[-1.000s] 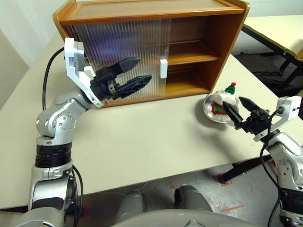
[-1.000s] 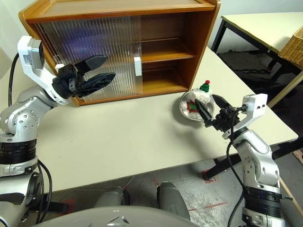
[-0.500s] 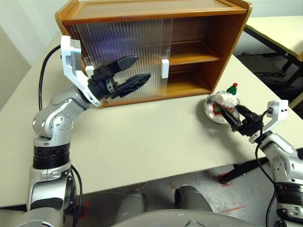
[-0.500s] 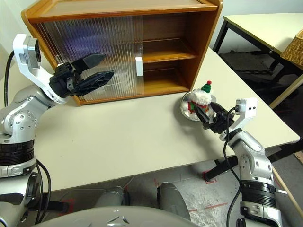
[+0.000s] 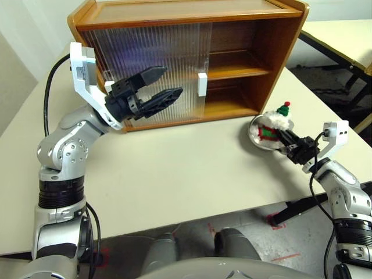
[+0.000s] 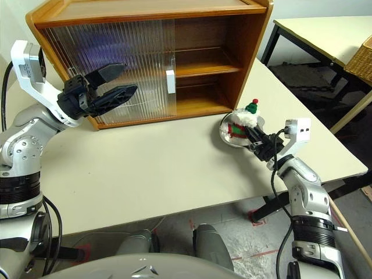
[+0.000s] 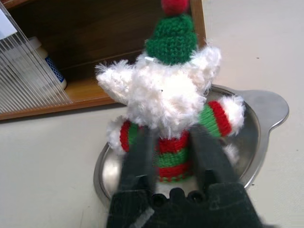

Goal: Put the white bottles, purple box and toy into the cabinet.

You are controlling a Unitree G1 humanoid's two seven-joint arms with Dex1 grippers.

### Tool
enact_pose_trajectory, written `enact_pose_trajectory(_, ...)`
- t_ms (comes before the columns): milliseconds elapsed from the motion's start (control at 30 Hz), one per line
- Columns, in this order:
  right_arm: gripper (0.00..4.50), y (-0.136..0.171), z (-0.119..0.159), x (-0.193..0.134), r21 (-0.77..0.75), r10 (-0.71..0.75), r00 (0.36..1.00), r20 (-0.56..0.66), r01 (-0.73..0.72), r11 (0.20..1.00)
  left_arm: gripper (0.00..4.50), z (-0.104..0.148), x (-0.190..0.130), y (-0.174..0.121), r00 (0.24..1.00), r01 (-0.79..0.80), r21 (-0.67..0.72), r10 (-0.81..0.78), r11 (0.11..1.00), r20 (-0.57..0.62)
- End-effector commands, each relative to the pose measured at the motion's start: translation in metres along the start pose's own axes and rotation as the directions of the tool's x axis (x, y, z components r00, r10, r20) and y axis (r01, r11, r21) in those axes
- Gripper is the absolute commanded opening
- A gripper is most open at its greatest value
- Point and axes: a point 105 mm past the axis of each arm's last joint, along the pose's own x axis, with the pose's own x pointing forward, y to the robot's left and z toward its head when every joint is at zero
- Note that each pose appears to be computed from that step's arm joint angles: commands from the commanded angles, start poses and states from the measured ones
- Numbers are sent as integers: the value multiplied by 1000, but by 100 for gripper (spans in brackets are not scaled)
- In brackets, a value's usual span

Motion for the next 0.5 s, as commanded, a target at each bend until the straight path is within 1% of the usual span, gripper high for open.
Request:
enact_pose_trajectory(33, 1, 1, 4, 4, -15, 10, 1000, 11, -10, 1000, 450, 0, 0, -3, 1000, 7, 10, -7, 1000, -11)
enact_pose_trajectory(200, 1, 1, 16, 3, -16, 13, 999, 53, -12, 1000, 450, -1, 3, -2, 1000, 15, 7, -15, 1000, -9)
enact_pose_trajectory(333, 1, 3, 32, -3, -31, 17, 995, 94, -14, 999, 450, -4, 6, -1, 999, 35, -3, -35, 999, -7)
enact_pose_trajectory(433, 1, 9, 52, -8, -48, 33, 989, 143, -26, 999, 450, -6, 10, -1, 999, 54, -12, -54, 998, -4)
enact_pose_trajectory(500, 1, 19, 67, -11, -72, 82, 981, 176, -70, 995, 450, -8, 12, -2, 998, 67, -18, -67, 998, -2)
